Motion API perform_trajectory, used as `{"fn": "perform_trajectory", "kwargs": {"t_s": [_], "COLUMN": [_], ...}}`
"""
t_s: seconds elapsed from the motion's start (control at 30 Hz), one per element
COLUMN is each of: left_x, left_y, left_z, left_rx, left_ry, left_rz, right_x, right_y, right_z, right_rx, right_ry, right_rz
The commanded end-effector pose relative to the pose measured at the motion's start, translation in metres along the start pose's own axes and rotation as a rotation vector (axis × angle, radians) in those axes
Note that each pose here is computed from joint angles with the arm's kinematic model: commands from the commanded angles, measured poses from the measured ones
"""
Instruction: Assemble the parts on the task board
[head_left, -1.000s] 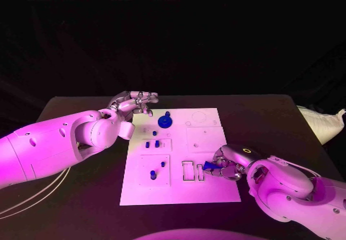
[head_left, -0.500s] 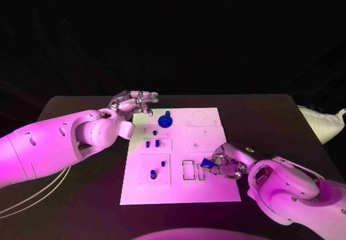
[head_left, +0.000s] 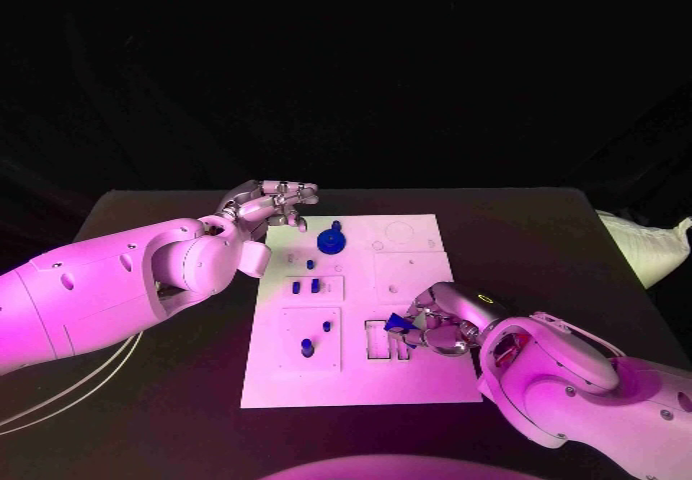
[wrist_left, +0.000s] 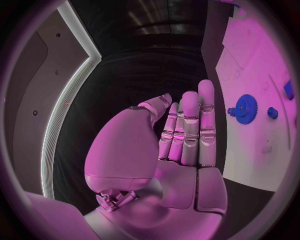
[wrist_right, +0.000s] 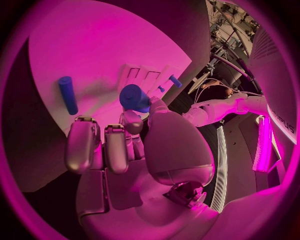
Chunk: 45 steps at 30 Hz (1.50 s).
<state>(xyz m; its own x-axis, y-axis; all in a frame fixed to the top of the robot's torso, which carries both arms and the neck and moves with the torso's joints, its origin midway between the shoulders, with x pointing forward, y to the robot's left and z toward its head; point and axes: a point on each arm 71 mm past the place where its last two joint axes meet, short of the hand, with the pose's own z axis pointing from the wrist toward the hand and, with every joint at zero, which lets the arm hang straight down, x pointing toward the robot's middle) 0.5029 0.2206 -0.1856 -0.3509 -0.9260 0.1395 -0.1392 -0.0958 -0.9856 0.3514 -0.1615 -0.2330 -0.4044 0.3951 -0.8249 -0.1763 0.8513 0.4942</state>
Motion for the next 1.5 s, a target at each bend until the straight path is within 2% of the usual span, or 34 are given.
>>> {"fn": "perform_trajectory", "kwargs": {"t_s": [0.03, 0.67, 1.5], "left_x": [0.0038, 0.0039, 0.0031], "left_y": [-0.0006, -0.0005, -0.0001], "left_z": [0.0005, 0.0004, 0.0003], "left_rx": [0.005, 0.004, -0.001], "left_ry": [0.023, 0.024, 0.033], "left_rz": [-0.002, -0.002, -0.004], "right_x": [0.004, 0.016, 0.016], "right_y": [0.003, 0.016, 0.018], "right_z": [0.004, 0.017, 0.016], "right_rx": [0.001, -0.018, -0.050], "right_ry": [0.015, 0.060, 0.052], "right_rz": [0.017, -0.059, -0.259]}}
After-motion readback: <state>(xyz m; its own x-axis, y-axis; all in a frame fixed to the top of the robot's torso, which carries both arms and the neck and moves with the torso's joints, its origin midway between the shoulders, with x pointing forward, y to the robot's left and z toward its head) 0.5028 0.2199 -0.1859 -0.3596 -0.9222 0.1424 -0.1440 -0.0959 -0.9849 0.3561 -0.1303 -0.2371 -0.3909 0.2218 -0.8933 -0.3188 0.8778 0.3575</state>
